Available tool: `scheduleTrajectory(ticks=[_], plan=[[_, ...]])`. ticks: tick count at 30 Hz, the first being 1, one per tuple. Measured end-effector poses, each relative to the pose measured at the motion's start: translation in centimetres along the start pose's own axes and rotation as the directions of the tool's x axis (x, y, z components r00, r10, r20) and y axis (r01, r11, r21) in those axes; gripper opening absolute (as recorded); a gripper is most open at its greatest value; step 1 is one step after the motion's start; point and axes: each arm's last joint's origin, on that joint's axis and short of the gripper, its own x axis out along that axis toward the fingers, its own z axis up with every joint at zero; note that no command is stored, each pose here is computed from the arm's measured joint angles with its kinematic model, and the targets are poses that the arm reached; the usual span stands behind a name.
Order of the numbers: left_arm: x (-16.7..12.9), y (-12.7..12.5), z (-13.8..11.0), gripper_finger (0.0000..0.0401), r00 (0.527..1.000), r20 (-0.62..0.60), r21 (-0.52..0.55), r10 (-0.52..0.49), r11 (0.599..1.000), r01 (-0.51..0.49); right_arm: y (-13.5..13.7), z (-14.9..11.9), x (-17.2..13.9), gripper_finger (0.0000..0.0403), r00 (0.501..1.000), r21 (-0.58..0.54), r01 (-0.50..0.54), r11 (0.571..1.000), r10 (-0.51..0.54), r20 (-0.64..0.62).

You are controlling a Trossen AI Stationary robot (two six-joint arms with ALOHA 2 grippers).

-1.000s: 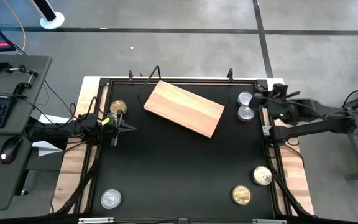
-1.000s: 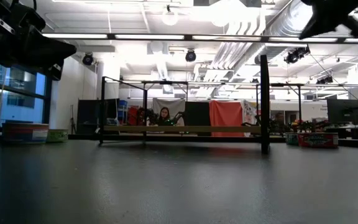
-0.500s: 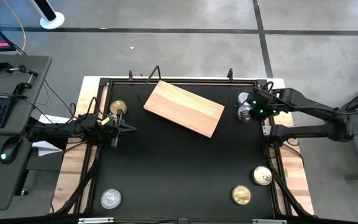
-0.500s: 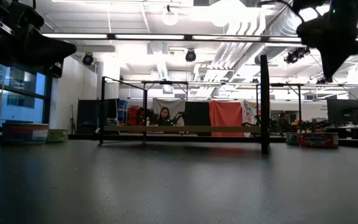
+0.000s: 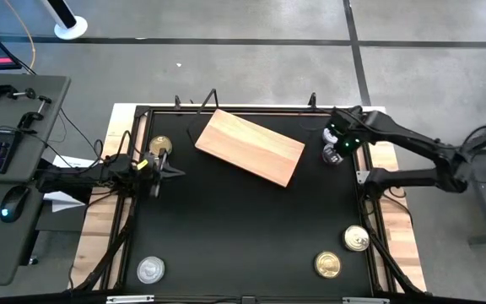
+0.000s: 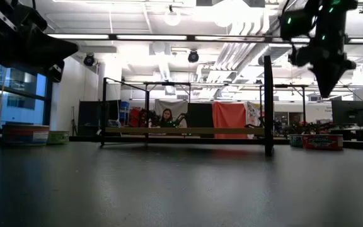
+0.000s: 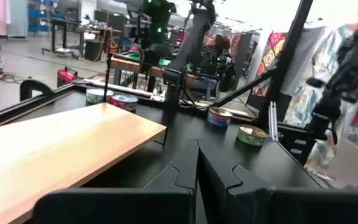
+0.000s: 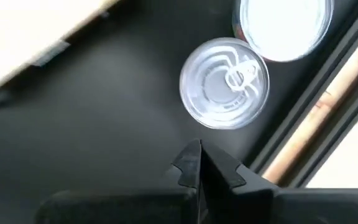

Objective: Stack canned seafood by type on shelf
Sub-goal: Put the red tuna can on the shelf

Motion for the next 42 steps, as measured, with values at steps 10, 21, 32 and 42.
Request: scheduleTrajectory(ticks=[10, 21, 32, 42], plan=[[0.0, 0.2, 0.0, 0.0000, 0.998, 0.014, -0.207, 0.060, 0.977, -0.056, -0.5, 1.7, 4.4, 0.0000, 0.991, -0.238, 0.027, 0.971, -0.057, -0.120], [0.0, 0.3, 0.6, 0.0000, 0.988, 0.078, -0.417, 0.130, 0.905, -0.086, -0.4, 1.9, 7.5, 0.0000, 0.988, -0.424, 0.084, 0.902, -0.130, -0.080], [-0.1, 0.5, 0.5, 0.0000, 0.976, 0.080, -0.353, 0.201, 0.922, -0.161, 0.0, 2.6, 8.4, 0.0000, 0.993, -0.141, 0.056, 0.988, -0.070, -0.098], [-0.1, 0.6, 0.3, 0.0000, 0.975, 0.061, -0.357, 0.212, 0.917, -0.177, 0.7, 3.0, 9.6, 0.0000, 0.985, -0.089, 0.010, 0.996, -0.025, -0.171]])
